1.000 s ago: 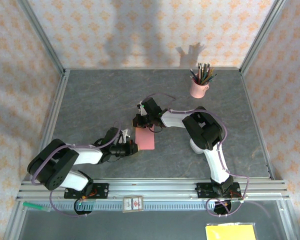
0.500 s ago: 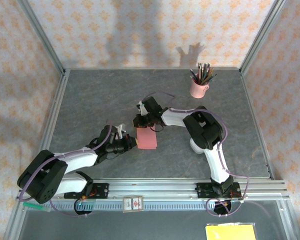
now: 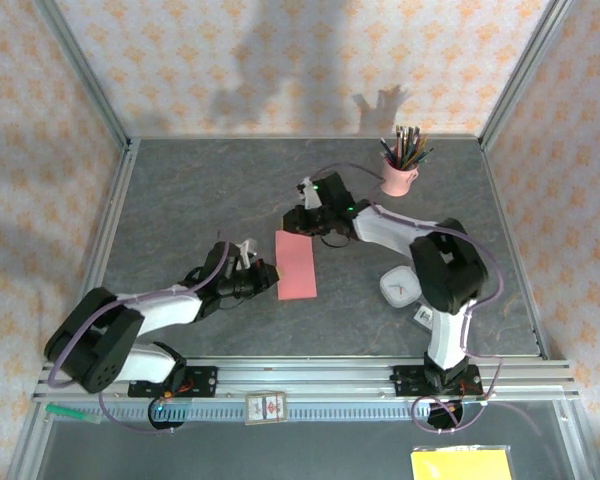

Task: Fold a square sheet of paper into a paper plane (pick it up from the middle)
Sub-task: Fold the triangle a second time at the center of the table.

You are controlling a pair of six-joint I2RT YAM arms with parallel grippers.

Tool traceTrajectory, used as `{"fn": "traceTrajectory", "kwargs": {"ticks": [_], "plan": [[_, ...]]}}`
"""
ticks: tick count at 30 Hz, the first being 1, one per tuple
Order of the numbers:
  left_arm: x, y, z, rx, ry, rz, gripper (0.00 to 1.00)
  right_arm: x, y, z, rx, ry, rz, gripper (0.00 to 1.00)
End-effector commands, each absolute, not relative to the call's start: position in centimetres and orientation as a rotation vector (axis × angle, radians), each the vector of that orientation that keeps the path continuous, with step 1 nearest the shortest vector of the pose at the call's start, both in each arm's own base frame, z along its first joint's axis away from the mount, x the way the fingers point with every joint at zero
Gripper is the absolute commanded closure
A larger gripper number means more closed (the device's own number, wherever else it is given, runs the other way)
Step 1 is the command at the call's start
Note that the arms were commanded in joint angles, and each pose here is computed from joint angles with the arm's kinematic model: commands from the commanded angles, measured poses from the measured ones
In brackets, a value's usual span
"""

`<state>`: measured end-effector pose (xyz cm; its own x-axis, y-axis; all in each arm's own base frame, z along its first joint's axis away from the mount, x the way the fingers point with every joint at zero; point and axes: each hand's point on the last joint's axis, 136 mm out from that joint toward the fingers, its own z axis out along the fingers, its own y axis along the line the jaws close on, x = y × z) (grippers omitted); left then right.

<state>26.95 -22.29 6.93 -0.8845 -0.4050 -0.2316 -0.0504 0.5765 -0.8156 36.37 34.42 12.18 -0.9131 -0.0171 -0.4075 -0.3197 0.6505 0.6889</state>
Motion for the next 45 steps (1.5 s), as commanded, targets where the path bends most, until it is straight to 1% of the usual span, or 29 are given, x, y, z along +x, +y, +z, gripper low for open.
{"fn": "traceTrajectory", "kwargs": {"ticks": [1, 5, 11, 19, 28, 36, 41, 45], "plan": [[29.5, -23.0, 7.2, -0.312, 2.397, -1.18, 0.93, 36.0, 31.0, 12.0, -0.172, 2.529, 1.025, 0.8], [31.0, -23.5, 5.9, -0.289, 2.439, -1.154, 0.93, 34.3, 28.9, 10.9, -0.144, 2.57, 0.943, 0.75], [31.2, -23.1, 3.8, -0.285, 2.502, -1.097, 0.93, 32.8, 27.7, 10.0, -0.12, 2.587, 0.928, 0.71], [31.4, -22.5, 2.6, -0.298, 2.517, -1.077, 0.93, 31.2, 27.6, 9.2, -0.115, 2.603, 0.971, 0.69], [31.0, -21.9, 0.6, -0.321, 2.57, -1.03, 0.93, 27.1, 28.0, 6.7, -0.103, 2.71, 0.986, 0.67], [30.4, -21.5, -0.1, -0.336, 2.586, -1.014, 0.94, 24.1, 28.0, 5.5, -0.094, 2.769, 1.017, 0.64], [30.3, -21.5, 0.0, -0.335, 2.586, -1.016, 0.93, 23.1, 27.6, 4.7, -0.071, 2.793, 1.016, 0.62], [30.3, -21.5, 0.0, -0.337, 2.585, -1.016, 0.93, 22.6, 28.3, 4.6, -0.066, 2.787, 1.078, 0.62]]}}
